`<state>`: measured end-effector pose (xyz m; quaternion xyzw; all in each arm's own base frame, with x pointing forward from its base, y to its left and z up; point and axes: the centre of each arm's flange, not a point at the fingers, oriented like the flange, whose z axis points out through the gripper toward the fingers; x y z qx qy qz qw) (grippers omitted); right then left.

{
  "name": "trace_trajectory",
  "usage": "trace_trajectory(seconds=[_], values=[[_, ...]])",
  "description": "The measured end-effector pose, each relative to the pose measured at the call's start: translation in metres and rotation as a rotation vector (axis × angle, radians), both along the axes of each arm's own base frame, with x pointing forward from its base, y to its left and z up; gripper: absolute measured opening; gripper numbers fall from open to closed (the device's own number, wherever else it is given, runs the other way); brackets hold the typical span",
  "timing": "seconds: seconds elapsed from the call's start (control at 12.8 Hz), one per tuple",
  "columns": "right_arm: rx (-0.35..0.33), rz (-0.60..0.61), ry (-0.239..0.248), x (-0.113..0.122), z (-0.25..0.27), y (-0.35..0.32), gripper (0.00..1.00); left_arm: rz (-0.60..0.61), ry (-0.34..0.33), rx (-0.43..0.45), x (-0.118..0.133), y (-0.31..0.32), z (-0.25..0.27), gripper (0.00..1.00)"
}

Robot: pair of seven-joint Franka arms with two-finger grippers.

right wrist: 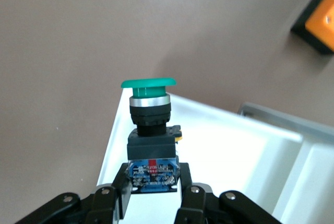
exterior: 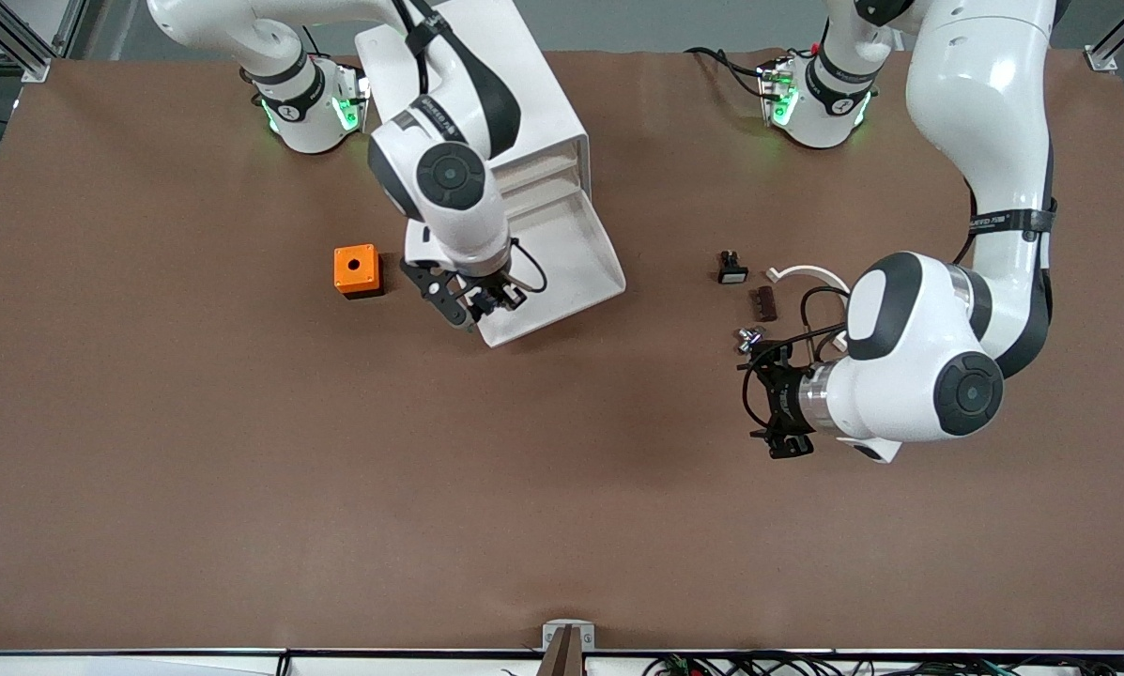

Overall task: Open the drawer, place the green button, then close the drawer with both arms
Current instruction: 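Carry the green button over the open drawer with the right gripper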

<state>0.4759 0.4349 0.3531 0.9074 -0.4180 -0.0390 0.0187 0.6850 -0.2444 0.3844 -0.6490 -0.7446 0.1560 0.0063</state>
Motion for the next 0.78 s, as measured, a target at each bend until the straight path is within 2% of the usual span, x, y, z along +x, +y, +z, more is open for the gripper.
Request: trace_trajectory(seconds=[0.23,0.47,0.78], values=[[0.009,-0.05,-0.019,-0.024,0.001,0.028,0.41,-0.23,-0.05,-0.036,-0.005,-0.007,0.002,1.0],[0.04,-0.094,-0.053,-0.038,-0.003,0.05,0.41,-0.485,-0.058,-0.09,-0.013,-0.001,0.009,1.0],[0.05,-0.132,-0.069,-0.054,-0.04,0.076,0.41,-0.742,-0.088,-0.159,-0.022,0.007,0.027,1.0]])
